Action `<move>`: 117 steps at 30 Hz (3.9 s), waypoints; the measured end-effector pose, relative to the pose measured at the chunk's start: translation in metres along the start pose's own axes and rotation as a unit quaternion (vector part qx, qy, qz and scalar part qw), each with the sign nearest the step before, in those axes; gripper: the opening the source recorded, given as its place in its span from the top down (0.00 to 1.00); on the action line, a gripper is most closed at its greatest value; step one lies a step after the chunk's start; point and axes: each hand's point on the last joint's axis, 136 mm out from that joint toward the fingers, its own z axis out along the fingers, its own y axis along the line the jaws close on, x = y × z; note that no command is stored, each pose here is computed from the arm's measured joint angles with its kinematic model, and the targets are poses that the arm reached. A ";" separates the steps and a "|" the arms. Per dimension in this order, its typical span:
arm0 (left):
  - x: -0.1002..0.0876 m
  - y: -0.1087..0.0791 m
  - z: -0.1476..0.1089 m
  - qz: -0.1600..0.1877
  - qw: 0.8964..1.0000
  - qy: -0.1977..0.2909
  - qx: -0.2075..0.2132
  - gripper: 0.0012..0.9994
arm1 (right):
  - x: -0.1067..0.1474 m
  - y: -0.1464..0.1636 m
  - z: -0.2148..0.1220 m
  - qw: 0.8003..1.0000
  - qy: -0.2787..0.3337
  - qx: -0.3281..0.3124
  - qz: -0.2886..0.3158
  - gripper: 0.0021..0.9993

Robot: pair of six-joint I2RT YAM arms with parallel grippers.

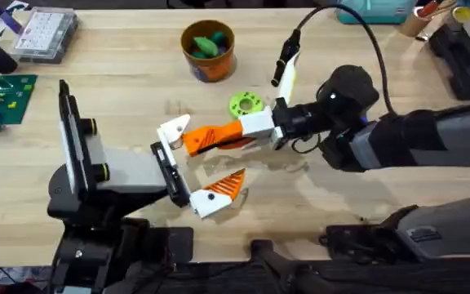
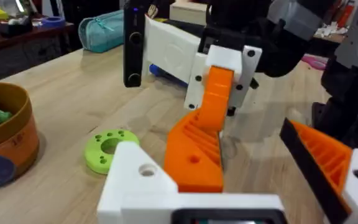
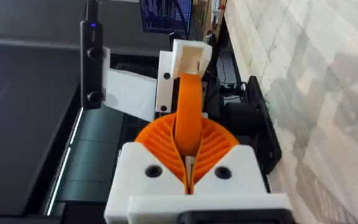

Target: Pick up the gripper from the table and insert it into the empty holder that is missing its gripper. Then pick up a screw, insert it into the mounting hole, and use the screwdriver to tighten it. Finally, clean up the table by picking up the vegetable and placing it into the bucket.

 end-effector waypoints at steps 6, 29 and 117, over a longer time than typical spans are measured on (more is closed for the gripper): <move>0.000 0.000 0.000 0.000 1.000 0.000 0.000 0.01 | -0.001 0.002 0.000 1.000 -0.003 -0.002 0.001 0.98; 0.000 0.001 0.000 -0.001 1.000 0.000 -0.003 0.01 | -0.004 0.000 0.008 1.000 -0.019 -0.001 0.012 0.98; 0.000 0.000 0.000 -0.015 1.000 0.000 0.000 0.01 | -0.020 -0.005 0.025 0.998 0.044 -0.002 0.046 0.99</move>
